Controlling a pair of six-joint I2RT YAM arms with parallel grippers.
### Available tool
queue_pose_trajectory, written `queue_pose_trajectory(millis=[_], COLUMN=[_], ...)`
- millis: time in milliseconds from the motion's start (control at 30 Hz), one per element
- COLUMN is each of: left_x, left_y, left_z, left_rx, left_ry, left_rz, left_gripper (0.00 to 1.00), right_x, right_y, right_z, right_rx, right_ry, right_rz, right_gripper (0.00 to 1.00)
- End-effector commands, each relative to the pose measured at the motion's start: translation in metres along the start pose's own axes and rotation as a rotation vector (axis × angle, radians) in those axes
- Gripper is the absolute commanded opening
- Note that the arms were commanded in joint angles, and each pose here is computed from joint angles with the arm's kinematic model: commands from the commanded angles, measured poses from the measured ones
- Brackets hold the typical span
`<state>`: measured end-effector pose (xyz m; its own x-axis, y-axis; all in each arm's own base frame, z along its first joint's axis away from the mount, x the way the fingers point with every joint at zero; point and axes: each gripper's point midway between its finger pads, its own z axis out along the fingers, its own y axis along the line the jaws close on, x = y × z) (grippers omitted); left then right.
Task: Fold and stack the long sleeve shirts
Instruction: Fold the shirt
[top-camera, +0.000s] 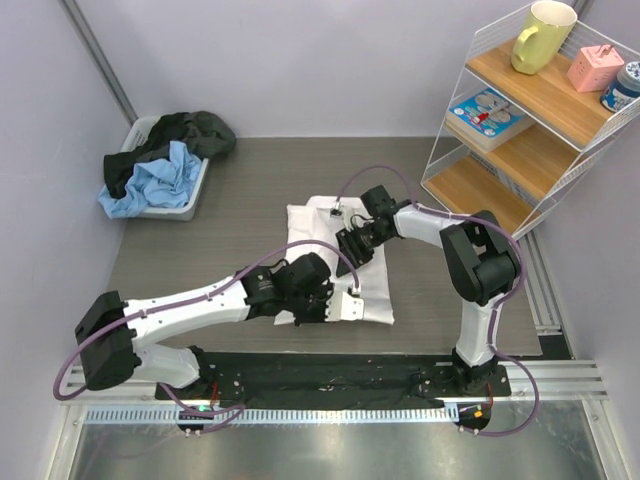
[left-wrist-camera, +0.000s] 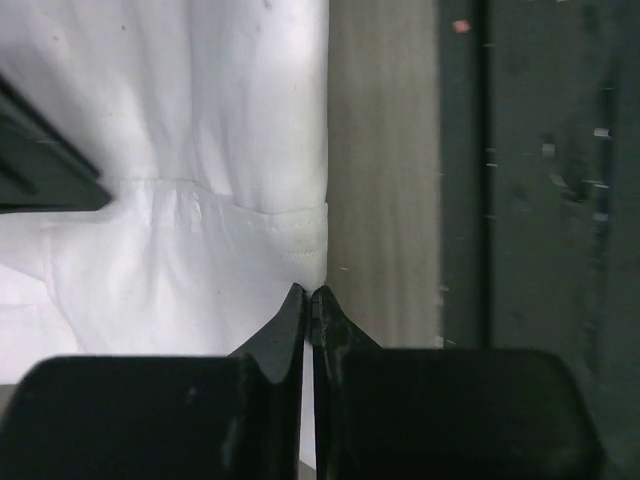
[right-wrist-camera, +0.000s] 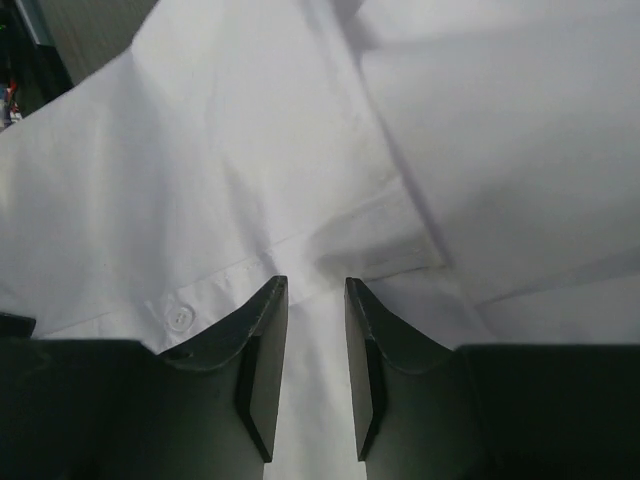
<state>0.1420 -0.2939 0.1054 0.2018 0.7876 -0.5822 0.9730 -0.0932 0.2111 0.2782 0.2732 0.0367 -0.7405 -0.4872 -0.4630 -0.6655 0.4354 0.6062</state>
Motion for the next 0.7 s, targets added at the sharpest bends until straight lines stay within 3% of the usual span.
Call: queue_pose_trajectory(millis=[0,133,167,267,400,667], left_x=[-0.005,-0.03,-0.024,-0.036,-0.014,0.018], left_y=[-0.065,-0.053,-0.051,-0.008,0.051,0.135], left_z=[-0.042,-0.064,-0.063,-0.068,-0.045,0.029], left_rx=[0.328,0.389,0.422,0.398,0.437,0.421], left_ry=[0.039,0.001,0.043,0.0,0.062,0.059], left_rz=[-0.177,-0.185,-0.215,-0.252,-0.361,-0.337], left_gripper=[0.0,0.0,0.0,0.0,0.0,0.03], right_x=[-0.06,-0.09,-0.091,-0.11,-0.129,-0.115], right_y=[0.023,-0.005,-0.016,-0.039,-0.055,-0.072], right_z=[-0.048,-0.07,-0.066,-0.071,-0.07,-0.048], right_rx=[0.017,0.074,0.078,0.109,0.115,0.079], right_ry=[-0.122,-0.17,-0.164,-0.19,-0.209,-0.182], right_rz=[-0.119,-0.126,-0.109,-0.099,-0.093,-0.019], right_gripper=[0.37,0.39,0.39,0.4,0.4,0.39])
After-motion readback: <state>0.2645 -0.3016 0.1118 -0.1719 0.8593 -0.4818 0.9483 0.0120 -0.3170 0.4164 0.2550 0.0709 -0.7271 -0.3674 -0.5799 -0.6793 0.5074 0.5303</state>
